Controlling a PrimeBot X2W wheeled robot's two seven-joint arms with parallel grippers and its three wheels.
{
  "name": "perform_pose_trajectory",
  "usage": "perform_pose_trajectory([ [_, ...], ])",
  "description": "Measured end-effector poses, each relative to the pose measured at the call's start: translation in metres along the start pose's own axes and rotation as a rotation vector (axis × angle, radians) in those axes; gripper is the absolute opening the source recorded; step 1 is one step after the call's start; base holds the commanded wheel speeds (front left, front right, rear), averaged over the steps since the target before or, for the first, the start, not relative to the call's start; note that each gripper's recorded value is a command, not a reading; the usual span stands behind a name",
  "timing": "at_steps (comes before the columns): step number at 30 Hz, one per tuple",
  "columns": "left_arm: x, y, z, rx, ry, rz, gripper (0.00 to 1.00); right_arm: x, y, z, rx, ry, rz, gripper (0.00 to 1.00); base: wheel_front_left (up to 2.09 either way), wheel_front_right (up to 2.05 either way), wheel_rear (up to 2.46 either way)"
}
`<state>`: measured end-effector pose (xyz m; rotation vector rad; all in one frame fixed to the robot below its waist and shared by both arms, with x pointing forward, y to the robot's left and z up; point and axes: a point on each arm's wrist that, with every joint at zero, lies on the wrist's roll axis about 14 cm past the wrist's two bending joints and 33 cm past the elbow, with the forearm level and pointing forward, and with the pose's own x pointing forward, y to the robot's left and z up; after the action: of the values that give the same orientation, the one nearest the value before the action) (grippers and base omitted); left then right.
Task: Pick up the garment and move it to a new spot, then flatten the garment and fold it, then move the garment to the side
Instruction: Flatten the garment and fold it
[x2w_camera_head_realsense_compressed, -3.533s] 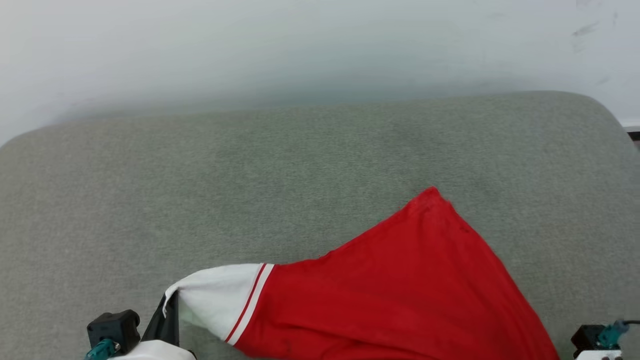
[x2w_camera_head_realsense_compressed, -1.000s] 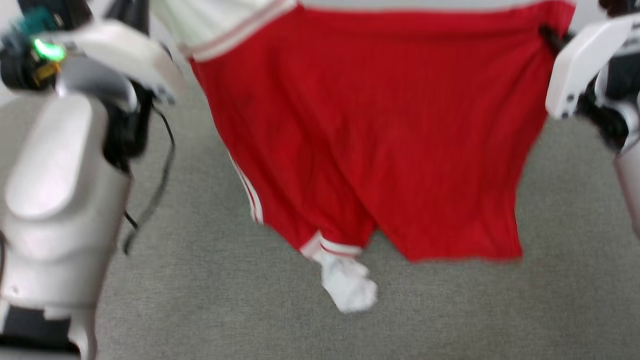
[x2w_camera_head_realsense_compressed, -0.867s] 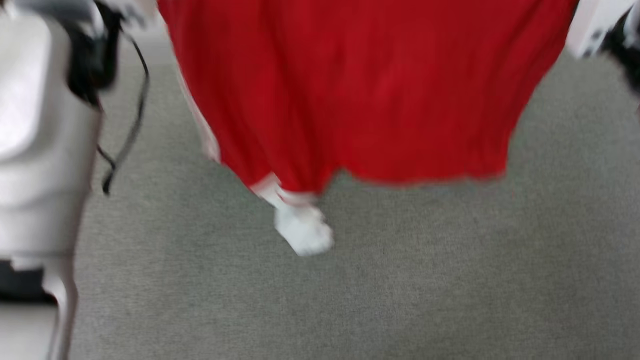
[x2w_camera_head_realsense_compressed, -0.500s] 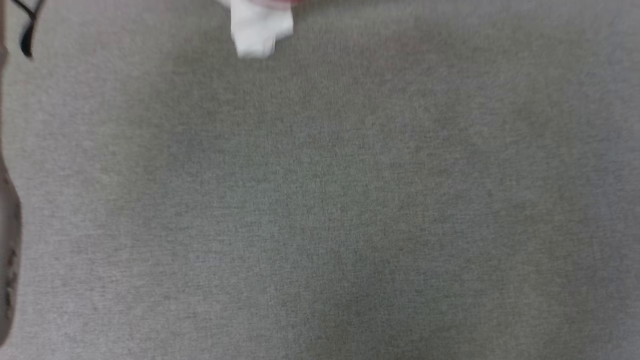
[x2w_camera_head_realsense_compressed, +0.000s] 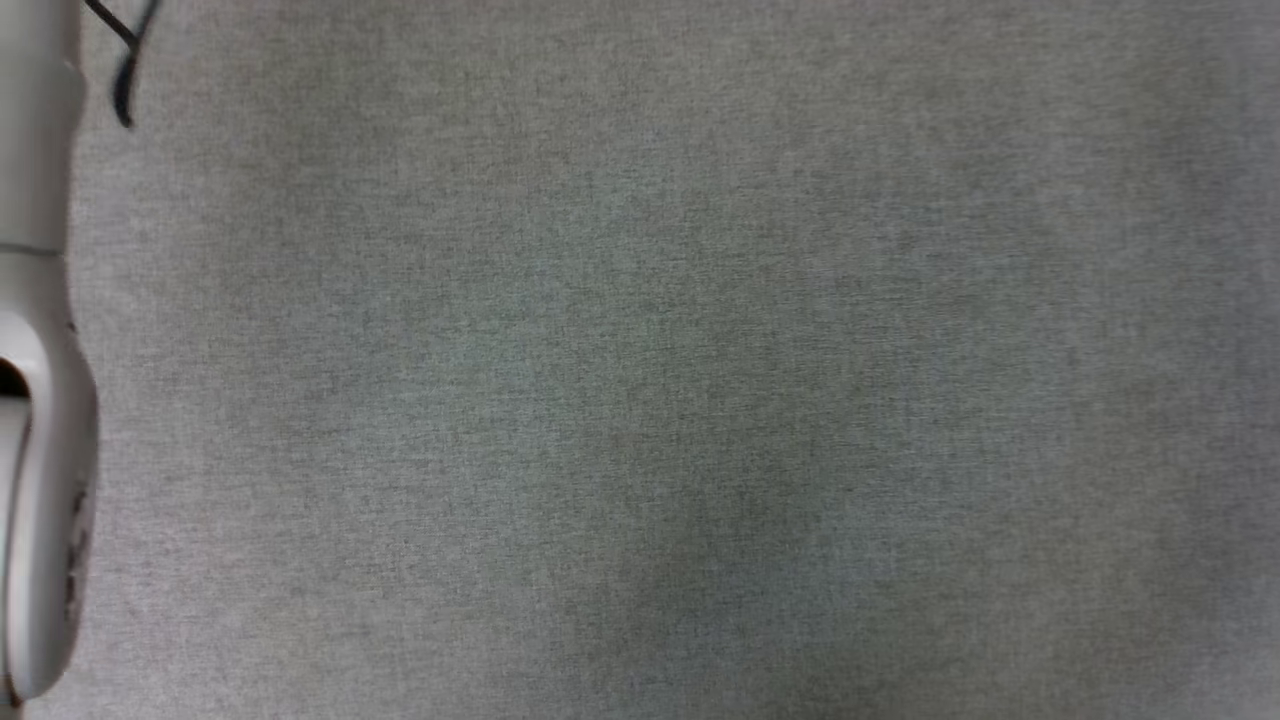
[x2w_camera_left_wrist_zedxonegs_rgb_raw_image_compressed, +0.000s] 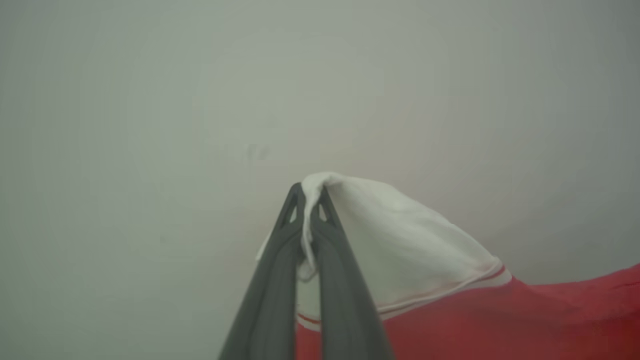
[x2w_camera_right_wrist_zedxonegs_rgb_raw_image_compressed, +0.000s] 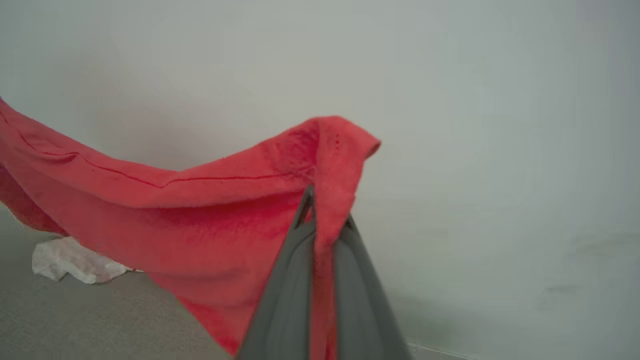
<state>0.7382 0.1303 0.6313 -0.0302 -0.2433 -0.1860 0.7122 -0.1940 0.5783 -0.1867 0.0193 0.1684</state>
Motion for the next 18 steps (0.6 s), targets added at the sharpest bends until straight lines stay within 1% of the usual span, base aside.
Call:
perform_pose_trajectory([
  [1, -0.006, 0.005, -0.027, -0.025, 0.047, 0.015, 0.00, 0.003, 0.005, -0.018, 0.019, 0.031, 0.008, 0.00, 0.00, 0.00, 0.00],
  [2, -0.006, 0.005, -0.027, -0.025, 0.047, 0.015, 0.00, 0.003, 0.005, -0.018, 0.019, 0.031, 0.008, 0.00, 0.00, 0.00, 0.00],
  [6, -0.028, 0.014, -0.063, -0.062, 0.124, 0.037, 0.00, -0.003, 0.015, -0.044, 0.036, 0.089, 0.028, 0.00, 0.00, 0.00, 0.00],
  [8, -0.043, 0.017, -0.076, -0.111, 0.158, 0.052, 0.00, -0.013, 0.020, -0.055, 0.040, 0.114, 0.040, 0.00, 0.00, 0.00, 0.00],
  [11, -0.079, 0.021, -0.099, -0.144, 0.233, 0.076, 0.00, -0.040, 0.030, -0.080, 0.053, 0.177, 0.057, 0.00, 0.00, 0.00, 0.00],
  [14, -0.115, 0.021, -0.109, -0.155, 0.287, 0.084, 0.00, -0.066, 0.038, -0.086, 0.088, 0.190, 0.070, 0.00, 0.00, 0.00, 0.00],
  [16, -0.141, 0.022, -0.113, -0.184, 0.314, 0.097, 0.00, -0.087, 0.045, -0.092, 0.120, 0.198, 0.077, 0.00, 0.00, 0.00, 0.00],
  [18, -0.171, 0.023, -0.117, -0.215, 0.341, 0.119, 0.00, -0.112, 0.050, -0.105, 0.146, 0.235, 0.080, 0.00, 0.00, 0.00, 0.00],
])
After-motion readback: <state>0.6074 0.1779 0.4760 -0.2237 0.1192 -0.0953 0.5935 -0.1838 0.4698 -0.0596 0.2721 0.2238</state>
